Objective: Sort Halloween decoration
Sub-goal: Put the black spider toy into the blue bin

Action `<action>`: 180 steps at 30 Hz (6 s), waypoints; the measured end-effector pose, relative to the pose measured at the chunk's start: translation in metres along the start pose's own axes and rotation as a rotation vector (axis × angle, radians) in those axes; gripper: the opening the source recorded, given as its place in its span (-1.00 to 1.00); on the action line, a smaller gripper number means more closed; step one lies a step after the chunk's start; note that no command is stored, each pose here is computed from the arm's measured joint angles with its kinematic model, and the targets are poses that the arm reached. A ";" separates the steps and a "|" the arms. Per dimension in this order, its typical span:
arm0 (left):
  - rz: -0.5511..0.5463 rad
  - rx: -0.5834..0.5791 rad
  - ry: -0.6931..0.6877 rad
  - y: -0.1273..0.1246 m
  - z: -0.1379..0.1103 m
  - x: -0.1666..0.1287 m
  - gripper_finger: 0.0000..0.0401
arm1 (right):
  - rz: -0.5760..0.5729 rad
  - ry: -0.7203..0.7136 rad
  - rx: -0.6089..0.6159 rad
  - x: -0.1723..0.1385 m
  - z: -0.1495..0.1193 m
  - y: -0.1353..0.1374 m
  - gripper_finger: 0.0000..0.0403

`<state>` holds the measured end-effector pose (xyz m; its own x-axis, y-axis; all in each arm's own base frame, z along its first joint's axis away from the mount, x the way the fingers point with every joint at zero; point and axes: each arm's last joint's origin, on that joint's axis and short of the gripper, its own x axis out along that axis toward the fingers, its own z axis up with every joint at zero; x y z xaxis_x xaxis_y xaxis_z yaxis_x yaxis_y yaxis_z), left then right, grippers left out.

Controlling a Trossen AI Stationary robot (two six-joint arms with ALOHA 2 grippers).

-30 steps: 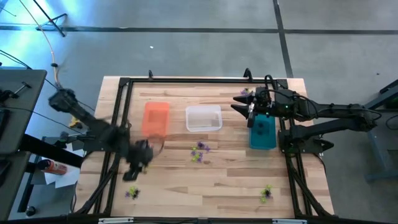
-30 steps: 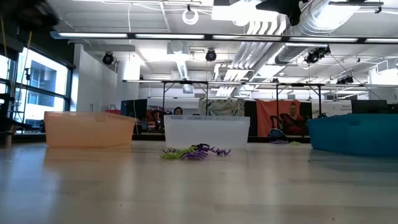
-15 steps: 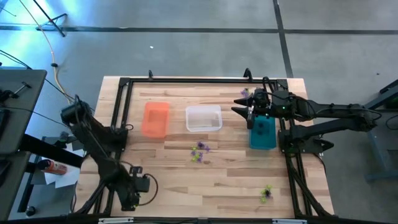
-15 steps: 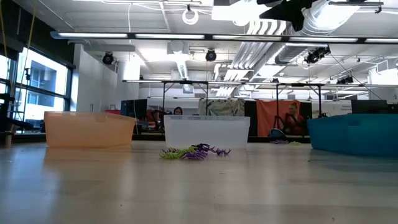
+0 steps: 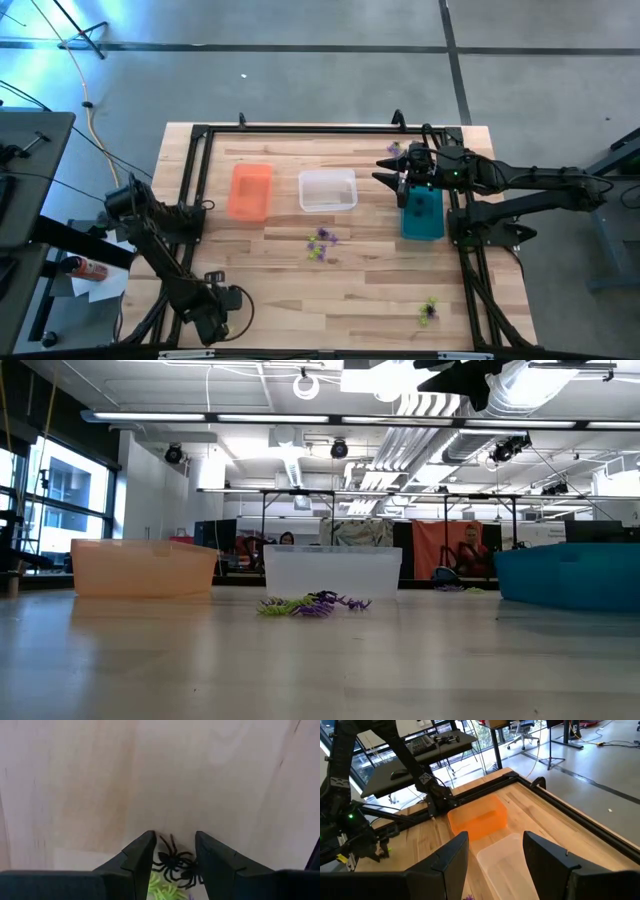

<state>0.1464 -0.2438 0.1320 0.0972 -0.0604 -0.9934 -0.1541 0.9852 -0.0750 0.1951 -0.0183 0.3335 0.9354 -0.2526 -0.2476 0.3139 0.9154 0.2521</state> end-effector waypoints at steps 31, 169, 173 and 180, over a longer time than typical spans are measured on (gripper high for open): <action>-0.117 -0.138 -0.577 0.095 0.064 -0.133 -1.00 | -0.016 0.048 0.015 0.000 -0.005 -0.002 -0.09; 0.105 -0.446 -1.394 0.247 0.114 -0.170 -0.12 | -0.685 0.901 0.622 -0.009 -0.122 -0.075 -1.00; 0.105 -0.445 -1.394 0.247 0.114 -0.170 -0.12 | -0.691 0.902 0.715 -0.006 -0.150 -0.083 -1.00; 0.105 -0.445 -1.394 0.247 0.114 -0.170 -0.12 | -0.686 0.866 0.776 -0.004 -0.164 -0.086 -1.00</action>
<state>0.2041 0.0285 0.2919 0.8774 0.4619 -0.1293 -0.4791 0.8300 -0.2858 0.1380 -0.0448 0.1592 0.2419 -0.0432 -0.9693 0.9527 0.2003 0.2288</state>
